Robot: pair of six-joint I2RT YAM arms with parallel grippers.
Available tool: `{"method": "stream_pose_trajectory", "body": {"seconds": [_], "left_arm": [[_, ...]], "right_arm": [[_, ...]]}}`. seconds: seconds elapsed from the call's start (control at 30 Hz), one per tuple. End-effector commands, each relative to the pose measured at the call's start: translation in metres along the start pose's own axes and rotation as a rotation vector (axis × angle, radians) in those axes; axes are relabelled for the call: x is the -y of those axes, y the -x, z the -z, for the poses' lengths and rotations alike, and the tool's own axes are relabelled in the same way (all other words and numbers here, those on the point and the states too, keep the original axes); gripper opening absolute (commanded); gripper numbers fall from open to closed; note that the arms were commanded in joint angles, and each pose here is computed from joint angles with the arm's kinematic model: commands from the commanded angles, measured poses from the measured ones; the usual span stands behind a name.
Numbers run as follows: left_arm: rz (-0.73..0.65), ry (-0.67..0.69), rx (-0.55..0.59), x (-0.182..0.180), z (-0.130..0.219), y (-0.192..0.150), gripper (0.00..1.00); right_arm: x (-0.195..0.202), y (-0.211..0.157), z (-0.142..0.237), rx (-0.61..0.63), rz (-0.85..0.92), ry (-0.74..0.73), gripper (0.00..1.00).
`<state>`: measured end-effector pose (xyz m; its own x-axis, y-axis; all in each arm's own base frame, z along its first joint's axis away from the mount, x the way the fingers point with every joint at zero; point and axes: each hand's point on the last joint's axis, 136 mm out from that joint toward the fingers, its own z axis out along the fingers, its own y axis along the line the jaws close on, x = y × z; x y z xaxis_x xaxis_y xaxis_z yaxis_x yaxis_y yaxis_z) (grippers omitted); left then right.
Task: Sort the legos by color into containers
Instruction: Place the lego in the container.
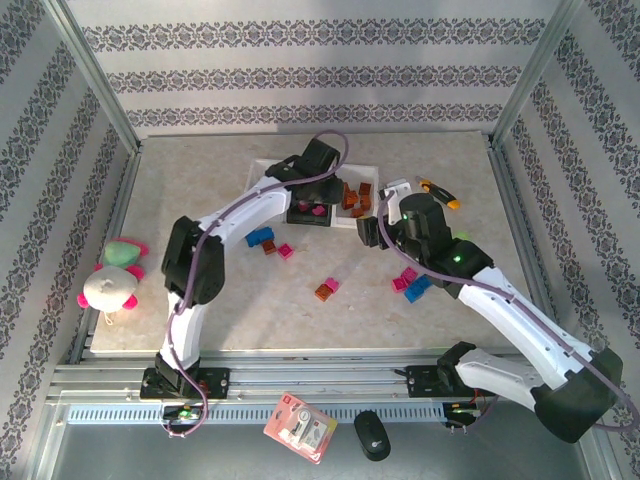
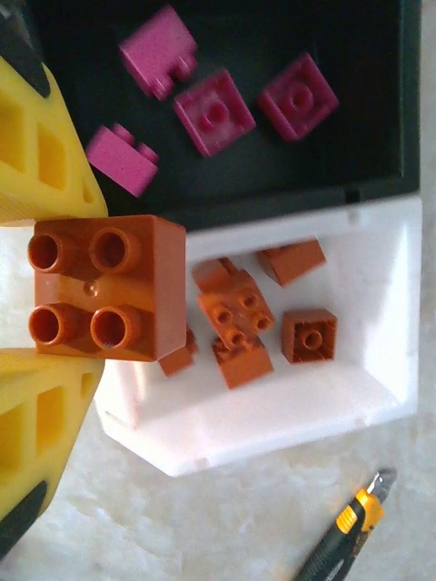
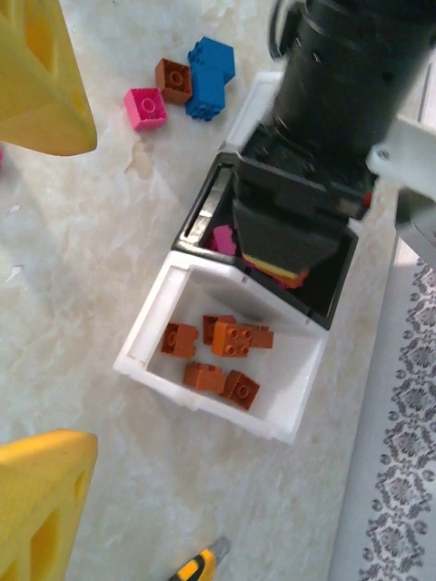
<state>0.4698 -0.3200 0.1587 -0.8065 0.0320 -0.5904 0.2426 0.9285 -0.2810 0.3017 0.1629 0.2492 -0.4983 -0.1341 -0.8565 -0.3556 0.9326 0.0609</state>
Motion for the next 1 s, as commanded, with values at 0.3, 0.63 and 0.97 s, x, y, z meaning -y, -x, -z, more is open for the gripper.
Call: {"method": "stream_pose_trajectory", "body": {"seconds": [0.3, 0.63, 0.97], "left_arm": [[-0.083, -0.020, -0.009, 0.024, -0.058, 0.029, 0.32], [-0.035, -0.023, 0.014, 0.026, -0.079, 0.039, 0.52], [-0.123, -0.073, 0.085, 0.047, -0.015, 0.062, 0.87]], "right_arm": [[0.020, -0.017, 0.007, -0.024, -0.039, -0.051, 0.79], [0.030, -0.023, 0.008, -0.022, -0.071, -0.088, 0.79], [0.102, -0.086, 0.015, -0.119, -0.490, -0.428, 0.78]]}}
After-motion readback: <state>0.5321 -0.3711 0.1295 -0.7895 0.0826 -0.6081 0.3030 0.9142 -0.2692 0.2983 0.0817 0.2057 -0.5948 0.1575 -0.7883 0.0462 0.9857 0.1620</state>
